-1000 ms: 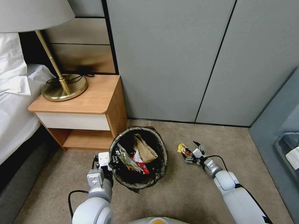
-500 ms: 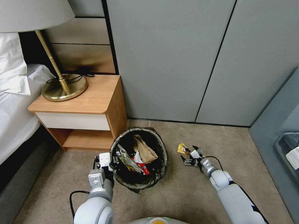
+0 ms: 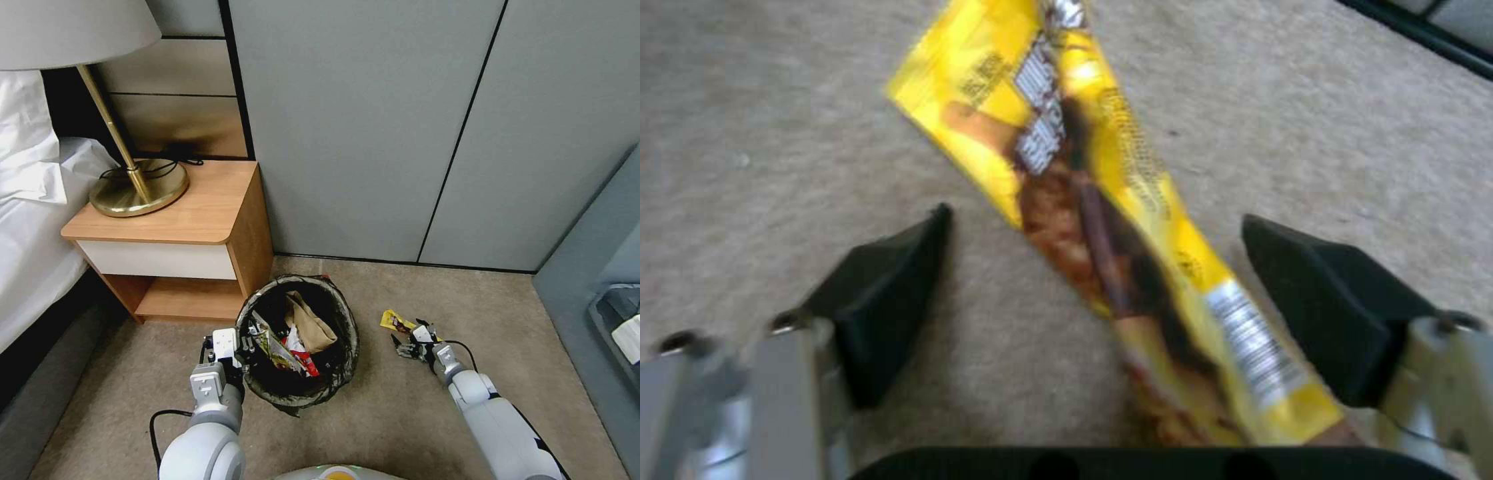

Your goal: Pick up the trash bin, then pick up the garbage from the floor and place it into the trash bin.

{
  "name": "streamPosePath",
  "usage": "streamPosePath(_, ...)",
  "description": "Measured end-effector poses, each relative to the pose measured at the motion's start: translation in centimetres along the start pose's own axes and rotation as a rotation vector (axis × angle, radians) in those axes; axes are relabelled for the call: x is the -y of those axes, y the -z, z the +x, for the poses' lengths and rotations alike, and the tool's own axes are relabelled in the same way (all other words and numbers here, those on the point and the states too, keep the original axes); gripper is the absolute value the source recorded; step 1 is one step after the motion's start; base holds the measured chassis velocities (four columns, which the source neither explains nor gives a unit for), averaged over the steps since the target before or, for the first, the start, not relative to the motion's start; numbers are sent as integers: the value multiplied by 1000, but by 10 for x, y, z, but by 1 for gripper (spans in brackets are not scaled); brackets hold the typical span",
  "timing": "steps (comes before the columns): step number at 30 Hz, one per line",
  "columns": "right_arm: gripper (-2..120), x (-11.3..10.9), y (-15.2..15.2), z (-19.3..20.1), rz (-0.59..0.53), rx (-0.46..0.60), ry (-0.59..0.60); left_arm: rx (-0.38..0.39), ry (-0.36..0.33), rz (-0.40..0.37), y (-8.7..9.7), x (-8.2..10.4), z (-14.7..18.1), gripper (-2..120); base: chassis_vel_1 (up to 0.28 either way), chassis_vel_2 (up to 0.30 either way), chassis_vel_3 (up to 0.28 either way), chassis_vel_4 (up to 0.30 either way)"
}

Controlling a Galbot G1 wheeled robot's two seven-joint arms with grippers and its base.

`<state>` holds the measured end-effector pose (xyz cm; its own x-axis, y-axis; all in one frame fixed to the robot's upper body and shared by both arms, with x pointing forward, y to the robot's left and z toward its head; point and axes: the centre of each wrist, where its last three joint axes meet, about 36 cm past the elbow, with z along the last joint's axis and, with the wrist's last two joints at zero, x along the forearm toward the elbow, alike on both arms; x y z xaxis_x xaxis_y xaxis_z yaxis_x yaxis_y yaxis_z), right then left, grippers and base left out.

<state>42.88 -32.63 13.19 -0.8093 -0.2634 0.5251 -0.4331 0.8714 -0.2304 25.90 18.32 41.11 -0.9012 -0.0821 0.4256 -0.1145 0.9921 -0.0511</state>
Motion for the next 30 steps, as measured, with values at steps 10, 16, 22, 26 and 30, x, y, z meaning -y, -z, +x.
streamPosePath(10, 44, -3, 3, 5, 1, 21, -7, 5, -1, 2, 1, 1, 1, 0, 0, 0, 0, 0)
streamPosePath(16, 19, -1, 4, 8, 1, 33, -11, 7, -5, 4, 1, 2, 1, 0, 0, 0, 0, 0)
streamPosePath(22, 1, -1, 3, 9, 1, 39, -11, 8, -6, 3, 1, 3, 1, 0, 0, 0, 0, 0)
streamPosePath(26, 0, -2, 3, 9, 1, 44, -10, 8, -8, 2, 1, 3, 1, 0, 0, 0, 0, 0)
streamPosePath(30, 0, -2, 3, 10, 2, 48, -11, 7, -9, 1, 1, 3, 2, 0, 0, 0, 0, 0)
